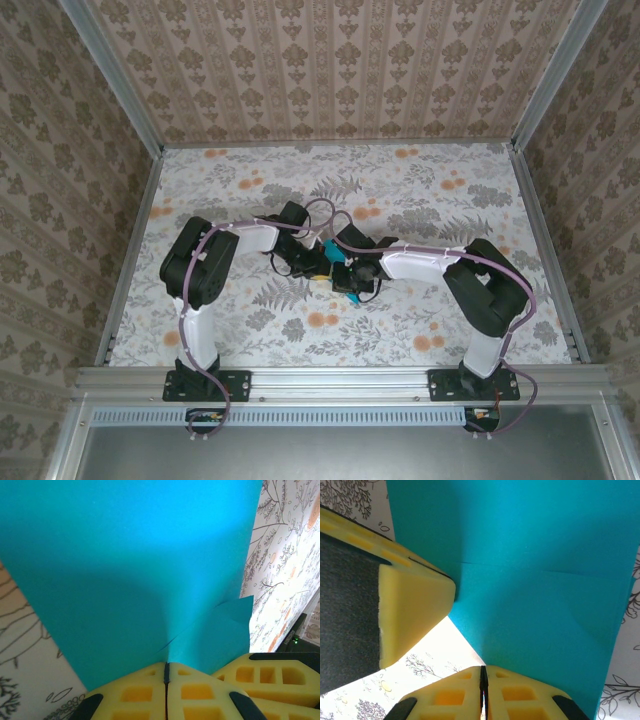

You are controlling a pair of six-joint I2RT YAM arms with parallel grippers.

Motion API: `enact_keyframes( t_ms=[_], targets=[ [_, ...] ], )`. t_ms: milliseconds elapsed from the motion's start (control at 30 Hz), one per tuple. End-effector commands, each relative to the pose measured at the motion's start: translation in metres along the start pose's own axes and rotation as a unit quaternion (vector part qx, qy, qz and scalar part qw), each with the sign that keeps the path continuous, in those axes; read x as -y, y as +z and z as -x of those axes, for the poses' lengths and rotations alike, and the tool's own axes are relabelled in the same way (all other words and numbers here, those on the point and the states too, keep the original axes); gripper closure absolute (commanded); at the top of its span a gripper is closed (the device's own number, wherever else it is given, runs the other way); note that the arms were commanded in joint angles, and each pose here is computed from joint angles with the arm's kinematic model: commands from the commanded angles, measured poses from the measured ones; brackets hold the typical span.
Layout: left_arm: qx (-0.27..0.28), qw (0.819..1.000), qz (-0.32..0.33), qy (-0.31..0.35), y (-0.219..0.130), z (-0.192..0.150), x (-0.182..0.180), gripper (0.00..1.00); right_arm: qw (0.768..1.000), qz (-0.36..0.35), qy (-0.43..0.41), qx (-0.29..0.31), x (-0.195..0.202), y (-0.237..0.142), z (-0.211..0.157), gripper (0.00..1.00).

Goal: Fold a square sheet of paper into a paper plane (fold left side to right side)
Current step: Third fold the triangle at the center of the table.

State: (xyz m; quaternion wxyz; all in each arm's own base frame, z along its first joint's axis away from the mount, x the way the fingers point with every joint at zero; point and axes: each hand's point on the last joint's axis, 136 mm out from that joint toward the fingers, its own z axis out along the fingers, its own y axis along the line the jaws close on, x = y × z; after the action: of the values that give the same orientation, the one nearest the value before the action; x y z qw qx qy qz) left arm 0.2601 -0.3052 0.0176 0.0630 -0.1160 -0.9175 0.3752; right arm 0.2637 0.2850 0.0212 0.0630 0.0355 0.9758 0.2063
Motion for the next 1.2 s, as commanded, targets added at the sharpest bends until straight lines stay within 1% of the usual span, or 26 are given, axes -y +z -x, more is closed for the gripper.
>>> enact_keyframes(
  t_ms=[0, 400, 900, 1167],
  targets=[
    [-0.02, 0.995, 0.096, -0.023, 0.015, -0.014, -0.051, 0.93, 0.999, -0.044, 0.028, -0.017, 0.025, 0.006, -0.011, 0.89],
    [-0.021, 0.994, 0.103, -0.022, 0.015, -0.012, -0.054, 0.93, 0.996, -0.063, 0.052, -0.025, 0.04, 0.004, -0.02, 0.9],
    [-0.025, 0.993, 0.115, -0.023, 0.018, -0.009, -0.06, 0.94, 0.995, -0.08, 0.047, -0.02, 0.049, -0.01, -0.024, 0.9],
    [-0.024, 0.992, 0.119, -0.023, 0.018, -0.007, -0.062, 0.94, 0.994, -0.089, 0.051, -0.029, 0.058, -0.011, -0.033, 0.9]
  ],
)
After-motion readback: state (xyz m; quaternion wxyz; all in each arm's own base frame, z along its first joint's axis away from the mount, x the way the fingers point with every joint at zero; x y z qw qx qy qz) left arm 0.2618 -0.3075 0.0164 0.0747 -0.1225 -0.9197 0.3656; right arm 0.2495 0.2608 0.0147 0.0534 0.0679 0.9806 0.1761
